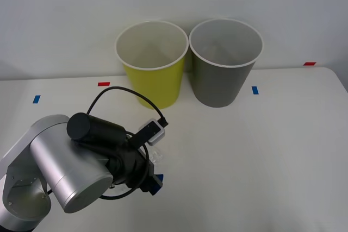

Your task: Put cans in the gray bin and PET bottles in the light green bin.

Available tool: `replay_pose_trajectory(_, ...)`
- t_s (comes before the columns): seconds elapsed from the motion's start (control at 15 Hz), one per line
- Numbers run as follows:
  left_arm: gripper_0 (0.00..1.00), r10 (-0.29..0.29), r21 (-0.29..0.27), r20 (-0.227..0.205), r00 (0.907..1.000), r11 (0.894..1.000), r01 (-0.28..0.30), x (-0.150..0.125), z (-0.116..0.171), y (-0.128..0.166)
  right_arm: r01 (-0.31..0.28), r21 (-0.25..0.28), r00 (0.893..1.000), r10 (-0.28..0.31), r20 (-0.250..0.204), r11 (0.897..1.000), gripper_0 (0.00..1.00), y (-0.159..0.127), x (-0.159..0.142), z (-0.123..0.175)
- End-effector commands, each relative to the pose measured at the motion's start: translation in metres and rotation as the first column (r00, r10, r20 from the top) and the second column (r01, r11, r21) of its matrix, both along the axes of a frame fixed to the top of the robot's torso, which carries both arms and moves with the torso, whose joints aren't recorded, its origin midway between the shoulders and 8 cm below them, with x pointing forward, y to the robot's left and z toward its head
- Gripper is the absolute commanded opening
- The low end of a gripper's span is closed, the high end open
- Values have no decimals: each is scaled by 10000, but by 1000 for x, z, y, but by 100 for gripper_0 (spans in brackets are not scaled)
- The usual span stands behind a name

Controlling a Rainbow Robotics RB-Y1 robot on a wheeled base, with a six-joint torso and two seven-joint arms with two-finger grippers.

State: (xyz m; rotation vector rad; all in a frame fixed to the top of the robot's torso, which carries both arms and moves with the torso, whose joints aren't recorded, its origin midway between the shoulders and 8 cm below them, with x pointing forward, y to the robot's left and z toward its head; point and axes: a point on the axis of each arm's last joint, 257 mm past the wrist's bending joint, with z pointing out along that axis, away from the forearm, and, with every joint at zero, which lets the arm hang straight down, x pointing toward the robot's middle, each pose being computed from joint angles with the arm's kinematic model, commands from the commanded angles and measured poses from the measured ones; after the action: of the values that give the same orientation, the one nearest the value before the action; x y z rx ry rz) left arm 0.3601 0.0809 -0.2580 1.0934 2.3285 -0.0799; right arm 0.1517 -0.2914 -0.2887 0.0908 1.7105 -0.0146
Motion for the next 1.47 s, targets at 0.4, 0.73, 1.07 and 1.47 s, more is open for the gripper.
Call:
replay_pose_trajectory(0.4,100,140,363,-630,9979,9993,-117,10,-22,-7,0,0,10000,0,0,10000,100,0,0,0)
replay_pose_trajectory(0.73,100,408,602,-959,9946,9976,-351,20,-37,-10,0,0,10000,0,0,10000,100,0,0,0)
replay_pose_trajectory(1.07,100,600,1191,-1262,9902,9919,-449,17,-39,-8,0,0,10000,0,0,10000,100,0,0,0)
replay_pose_trajectory(1.47,100,772,1546,-1476,9860,9865,-541,23,-53,-9,0,0,10000,0,0,10000,100,0,0,0)
